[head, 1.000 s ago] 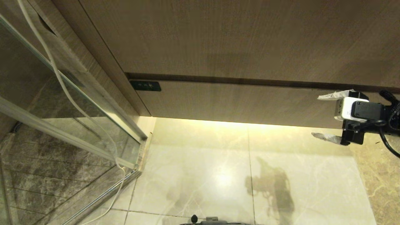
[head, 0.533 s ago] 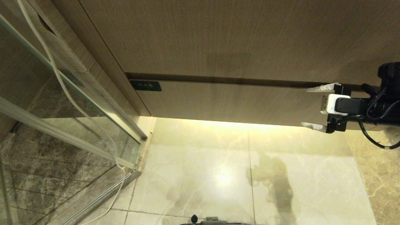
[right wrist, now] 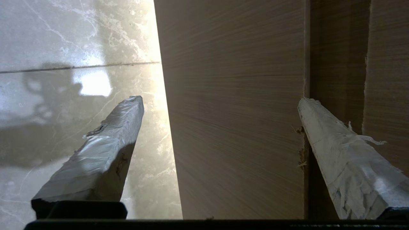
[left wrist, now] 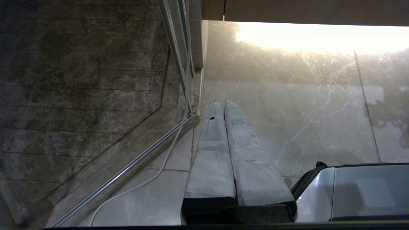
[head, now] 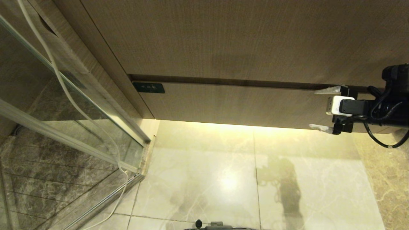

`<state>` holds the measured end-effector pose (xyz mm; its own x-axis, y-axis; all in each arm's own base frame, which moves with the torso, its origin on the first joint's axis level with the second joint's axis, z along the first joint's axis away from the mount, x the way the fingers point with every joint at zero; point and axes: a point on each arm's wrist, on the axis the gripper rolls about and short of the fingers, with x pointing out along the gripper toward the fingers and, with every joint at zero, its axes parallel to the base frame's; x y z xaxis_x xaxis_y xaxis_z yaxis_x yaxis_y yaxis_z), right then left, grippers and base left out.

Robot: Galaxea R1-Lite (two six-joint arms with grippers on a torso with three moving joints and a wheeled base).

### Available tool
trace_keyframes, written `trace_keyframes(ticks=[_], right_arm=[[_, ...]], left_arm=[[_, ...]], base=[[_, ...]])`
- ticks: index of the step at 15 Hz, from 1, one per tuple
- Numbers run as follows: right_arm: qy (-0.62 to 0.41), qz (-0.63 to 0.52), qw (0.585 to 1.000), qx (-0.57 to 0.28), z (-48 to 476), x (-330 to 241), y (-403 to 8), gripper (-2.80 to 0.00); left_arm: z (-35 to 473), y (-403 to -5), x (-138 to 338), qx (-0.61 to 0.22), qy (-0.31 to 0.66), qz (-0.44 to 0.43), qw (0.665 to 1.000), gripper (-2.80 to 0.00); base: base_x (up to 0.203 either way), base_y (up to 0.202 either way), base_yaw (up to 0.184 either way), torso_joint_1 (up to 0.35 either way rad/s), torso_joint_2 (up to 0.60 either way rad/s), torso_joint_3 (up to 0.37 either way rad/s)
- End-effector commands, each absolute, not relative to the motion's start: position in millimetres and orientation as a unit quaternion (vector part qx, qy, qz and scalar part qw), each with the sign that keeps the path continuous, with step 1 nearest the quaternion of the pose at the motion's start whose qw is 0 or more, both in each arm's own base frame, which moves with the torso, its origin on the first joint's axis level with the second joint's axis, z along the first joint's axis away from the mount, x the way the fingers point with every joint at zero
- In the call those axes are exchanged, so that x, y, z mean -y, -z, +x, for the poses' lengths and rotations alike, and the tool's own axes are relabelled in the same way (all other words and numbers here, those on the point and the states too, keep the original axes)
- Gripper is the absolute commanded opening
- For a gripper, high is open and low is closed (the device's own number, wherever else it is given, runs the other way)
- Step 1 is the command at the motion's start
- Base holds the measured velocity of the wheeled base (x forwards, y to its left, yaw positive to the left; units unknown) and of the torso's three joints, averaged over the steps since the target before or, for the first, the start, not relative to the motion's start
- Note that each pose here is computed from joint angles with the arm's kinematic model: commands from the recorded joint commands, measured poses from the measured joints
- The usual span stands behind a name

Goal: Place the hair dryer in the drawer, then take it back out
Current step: Pull open the drawer

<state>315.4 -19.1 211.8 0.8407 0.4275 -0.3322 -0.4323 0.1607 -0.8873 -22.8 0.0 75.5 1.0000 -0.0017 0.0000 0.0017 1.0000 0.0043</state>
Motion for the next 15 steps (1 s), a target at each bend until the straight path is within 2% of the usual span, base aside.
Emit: trace_keyframes(ticks=[1,5,9,15], right_arm=[[-0.278,-0.588,0.76,0.001,314.1,21.2,-214.1,0.0],[-0.255,-0.609,0.751,-0.004,310.5,27.6,-219.2,0.0],[-0.203,-0.641,0.738,-0.046,300.2,30.0,-222.9,0.0],[-0.199,-0.643,0.737,-0.058,300.1,30.4,-218.1,0.0]], left_arm=[[-22.9,-75.4,0.0,0.001,0.001,0.002,1.0,-2.8],[-22.9,-75.5,0.0,0.0,0.001,0.002,1.0,-2.8],[-22.9,-75.4,0.0,0.001,0.001,0.002,1.0,-2.8],[-22.9,-75.4,0.0,0.001,0.001,0.002,1.0,-2.8]], base=[[0.0,0.0,0.0,0.0,0.0,0.0],[0.0,0.0,0.0,0.0,0.0,0.0],[0.0,0.0,0.0,0.0,0.0,0.0],[0.0,0.0,0.0,0.0,0.0,0.0]])
